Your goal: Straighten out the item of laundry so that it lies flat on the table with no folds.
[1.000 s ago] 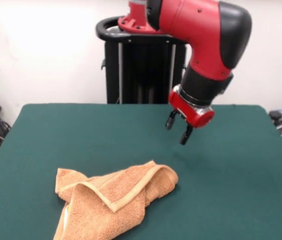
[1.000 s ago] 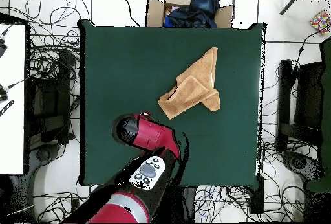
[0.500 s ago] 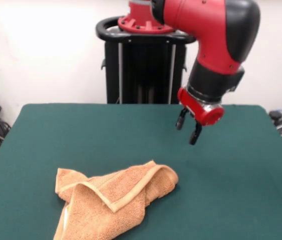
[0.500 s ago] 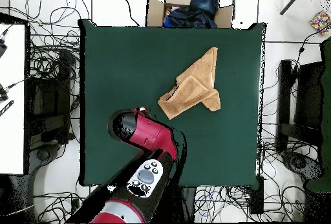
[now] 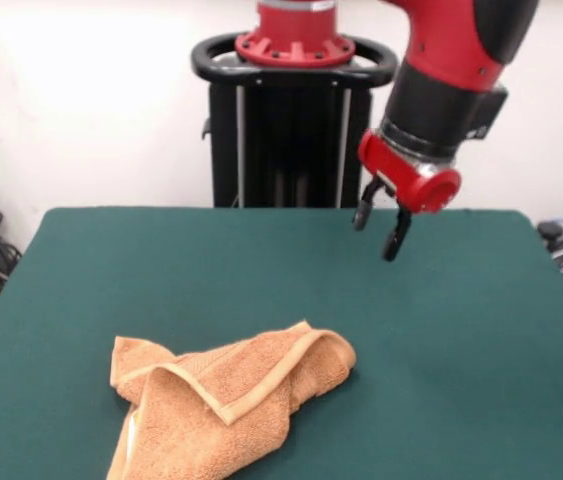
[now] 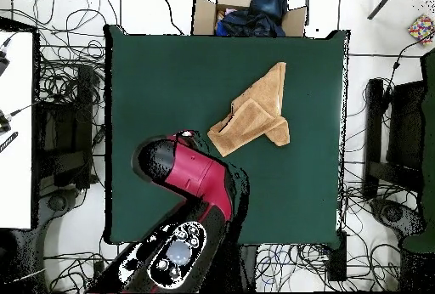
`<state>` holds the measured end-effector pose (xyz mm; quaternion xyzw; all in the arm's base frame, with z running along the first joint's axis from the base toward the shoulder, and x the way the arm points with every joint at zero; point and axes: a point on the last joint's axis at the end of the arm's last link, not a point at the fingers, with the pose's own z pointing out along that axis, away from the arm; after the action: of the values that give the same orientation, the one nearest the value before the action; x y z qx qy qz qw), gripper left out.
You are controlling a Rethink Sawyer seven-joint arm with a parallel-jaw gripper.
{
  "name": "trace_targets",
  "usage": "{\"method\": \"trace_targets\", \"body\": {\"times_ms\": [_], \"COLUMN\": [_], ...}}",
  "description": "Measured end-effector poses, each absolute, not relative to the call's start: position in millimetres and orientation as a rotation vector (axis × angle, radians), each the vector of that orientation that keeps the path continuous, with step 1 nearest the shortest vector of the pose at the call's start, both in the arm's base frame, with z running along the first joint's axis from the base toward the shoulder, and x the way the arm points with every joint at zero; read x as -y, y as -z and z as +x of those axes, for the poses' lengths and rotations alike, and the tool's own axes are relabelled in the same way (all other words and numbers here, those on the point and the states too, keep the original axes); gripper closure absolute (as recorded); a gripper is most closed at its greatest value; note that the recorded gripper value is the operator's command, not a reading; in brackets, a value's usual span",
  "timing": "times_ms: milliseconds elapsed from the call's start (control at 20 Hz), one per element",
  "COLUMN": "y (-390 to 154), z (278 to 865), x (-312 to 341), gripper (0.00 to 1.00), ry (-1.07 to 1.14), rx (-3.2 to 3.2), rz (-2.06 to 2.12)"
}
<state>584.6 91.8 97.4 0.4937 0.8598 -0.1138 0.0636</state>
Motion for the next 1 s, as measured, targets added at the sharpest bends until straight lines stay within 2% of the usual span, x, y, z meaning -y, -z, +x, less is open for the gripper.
{"method": "trace_targets", "body": {"times_ms": [400, 1000], "y": [-116, -78], "z": [606, 599], "x": [-61, 20], "gripper": [0.00, 0.00], "ry": [0.379, 0.506], "rx": [-2.532, -2.496], "rz": [1.475, 1.544]}}
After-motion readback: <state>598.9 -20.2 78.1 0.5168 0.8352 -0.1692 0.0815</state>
